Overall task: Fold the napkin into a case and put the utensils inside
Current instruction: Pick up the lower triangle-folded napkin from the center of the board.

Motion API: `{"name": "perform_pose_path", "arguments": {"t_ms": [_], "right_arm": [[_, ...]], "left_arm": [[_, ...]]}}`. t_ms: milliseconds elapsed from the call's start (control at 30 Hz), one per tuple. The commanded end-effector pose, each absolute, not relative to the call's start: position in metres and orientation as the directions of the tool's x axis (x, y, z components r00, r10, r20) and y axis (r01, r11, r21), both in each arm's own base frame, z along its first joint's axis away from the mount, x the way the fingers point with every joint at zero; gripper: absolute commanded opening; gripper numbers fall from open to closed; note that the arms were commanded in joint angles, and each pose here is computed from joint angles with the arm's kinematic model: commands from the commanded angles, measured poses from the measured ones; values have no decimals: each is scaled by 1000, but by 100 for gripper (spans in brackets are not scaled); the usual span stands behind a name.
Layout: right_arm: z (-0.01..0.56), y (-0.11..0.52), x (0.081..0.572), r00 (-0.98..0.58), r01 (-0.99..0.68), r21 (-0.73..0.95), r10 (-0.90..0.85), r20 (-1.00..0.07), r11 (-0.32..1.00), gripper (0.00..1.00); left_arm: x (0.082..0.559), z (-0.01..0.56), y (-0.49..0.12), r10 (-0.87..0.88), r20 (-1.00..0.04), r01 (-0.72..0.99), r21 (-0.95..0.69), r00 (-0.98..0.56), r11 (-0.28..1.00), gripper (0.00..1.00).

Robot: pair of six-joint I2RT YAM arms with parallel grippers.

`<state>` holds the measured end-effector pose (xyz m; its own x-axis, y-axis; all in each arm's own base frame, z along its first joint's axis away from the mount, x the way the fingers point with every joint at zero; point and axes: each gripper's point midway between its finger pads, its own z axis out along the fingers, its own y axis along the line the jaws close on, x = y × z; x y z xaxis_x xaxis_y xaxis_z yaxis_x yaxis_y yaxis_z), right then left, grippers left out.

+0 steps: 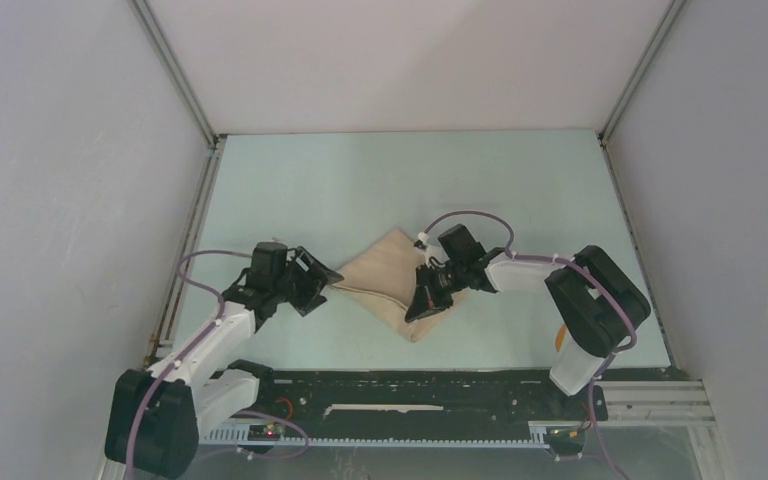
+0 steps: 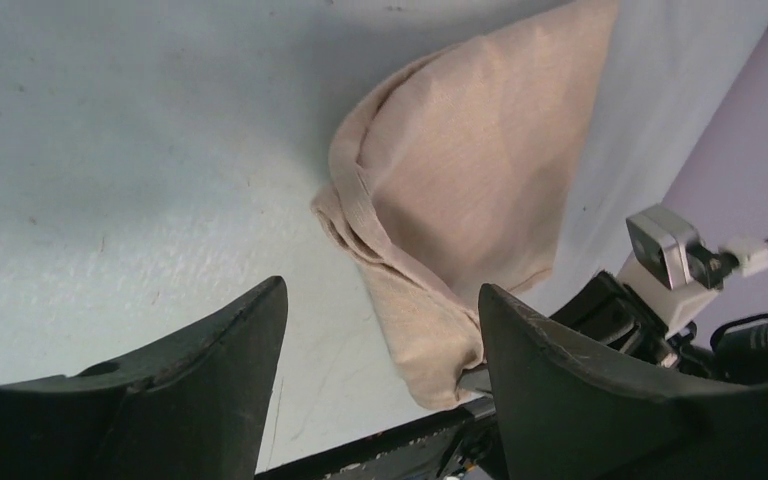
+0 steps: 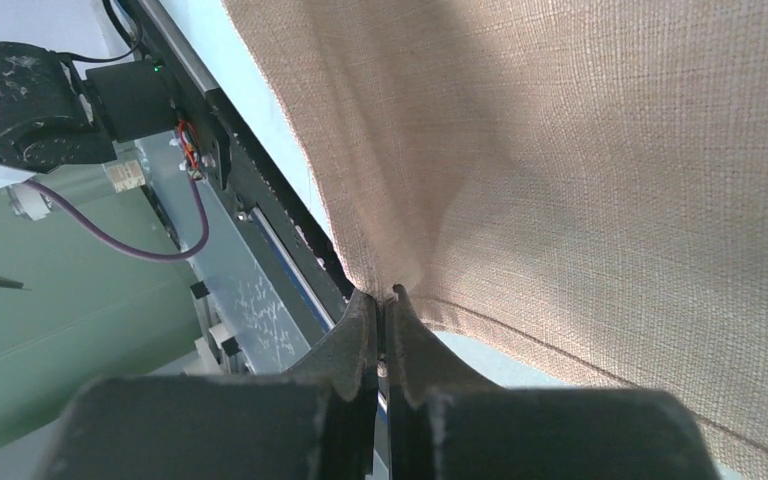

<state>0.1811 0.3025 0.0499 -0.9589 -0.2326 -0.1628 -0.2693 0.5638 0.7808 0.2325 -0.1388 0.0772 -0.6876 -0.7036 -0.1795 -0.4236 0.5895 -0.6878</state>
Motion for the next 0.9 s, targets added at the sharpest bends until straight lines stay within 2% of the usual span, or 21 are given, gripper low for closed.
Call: {"name": "perform_pose_path", "arguments": {"t_ms": [0, 167, 367, 700, 867], "right_arm": [[67, 302, 190, -950, -308, 796, -207, -232, 521, 0], [63, 295, 194, -954, -299, 792, -193, -230, 532, 0], [64, 292, 197, -953, -303, 785, -185, -241, 540, 0], [60, 284, 201, -955, -296, 773, -169, -243, 562, 0], [59, 276, 207, -955, -295, 753, -151, -257, 589, 0]], "left_arm": [[254, 86, -148, -723, -142, -422, -730, -676, 538, 75], [267, 81, -148, -705, -170, -407, -714, -689, 569, 76], [275, 78, -149, -696, -182, -399, -707, -695, 584, 61], [292, 87, -155, -669, -208, -358, -712, -714, 604, 28], [306, 93, -161, -655, -214, -340, -716, -725, 610, 22]]}}
